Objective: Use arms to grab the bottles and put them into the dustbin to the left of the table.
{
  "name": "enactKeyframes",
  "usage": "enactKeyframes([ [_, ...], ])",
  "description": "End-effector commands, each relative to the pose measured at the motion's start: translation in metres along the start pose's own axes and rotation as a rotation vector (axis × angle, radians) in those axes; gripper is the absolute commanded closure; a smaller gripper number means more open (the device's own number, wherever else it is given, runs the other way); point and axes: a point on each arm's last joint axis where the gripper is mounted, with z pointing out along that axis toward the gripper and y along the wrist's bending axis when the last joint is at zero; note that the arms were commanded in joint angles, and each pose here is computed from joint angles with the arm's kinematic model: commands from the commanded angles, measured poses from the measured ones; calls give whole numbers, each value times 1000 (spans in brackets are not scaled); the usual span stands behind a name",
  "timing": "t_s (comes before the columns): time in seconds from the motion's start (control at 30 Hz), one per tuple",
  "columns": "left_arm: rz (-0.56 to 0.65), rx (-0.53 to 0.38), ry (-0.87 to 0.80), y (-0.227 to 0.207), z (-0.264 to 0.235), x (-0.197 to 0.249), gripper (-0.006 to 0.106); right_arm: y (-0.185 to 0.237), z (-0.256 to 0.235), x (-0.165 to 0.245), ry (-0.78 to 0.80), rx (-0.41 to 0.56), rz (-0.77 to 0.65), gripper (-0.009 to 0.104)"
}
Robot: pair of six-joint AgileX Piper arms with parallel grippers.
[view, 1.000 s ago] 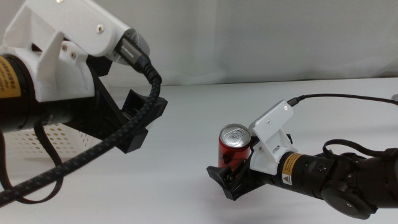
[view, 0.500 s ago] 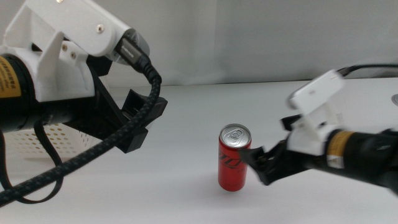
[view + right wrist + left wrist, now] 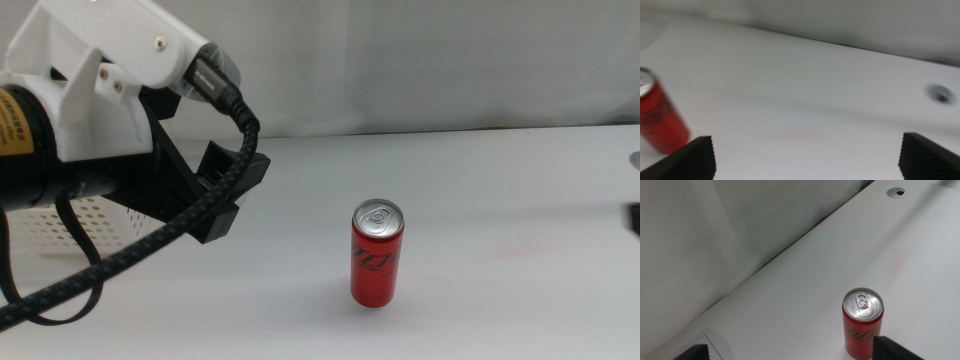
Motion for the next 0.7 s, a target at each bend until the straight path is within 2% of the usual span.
enactKeyframes([
  [0.0, -4, 4, -8, -1, 2, 0, 16, -12, -23, 16, 19, 70, 55, -8],
  [0.13, -4, 4, -8, -1, 2, 0, 16, -13, -38, 44, -103, 50, 165, -8],
  [0.3, -7, 7, -8, -1, 2, 0, 16, 0, -4, 72, -232, -36, 105, -8],
  [0.37, -7, 7, -8, -1, 2, 0, 16, 4, 9, 82, -244, -57, 92, -4],
  [0.4, -7, 7, -6, -1, 2, 0, 16, 6, 16, 88, -229, -61, 91, 2],
  [0.47, -9, 8, -6, -2, 2, 0, 16, 7, 27, 99, -173, -50, 94, 23],
  [0.5, -9, 8, -6, -2, 2, 0, 15, 7, 31, 103, -138, -42, 86, 41],
  [0.57, -6, 9, 2, -2, 2, 1, 15, 9, 37, 108, -111, -48, 49, 85],
  [0.6, -11, 14, 7, -2, 2, 1, 16, 10, 39, 108, -115, -59, 33, 98],
  [0.67, -17, 28, 23, -4, 3, 4, 16, 12, 41, 108, -131, -75, -11, 98],
])
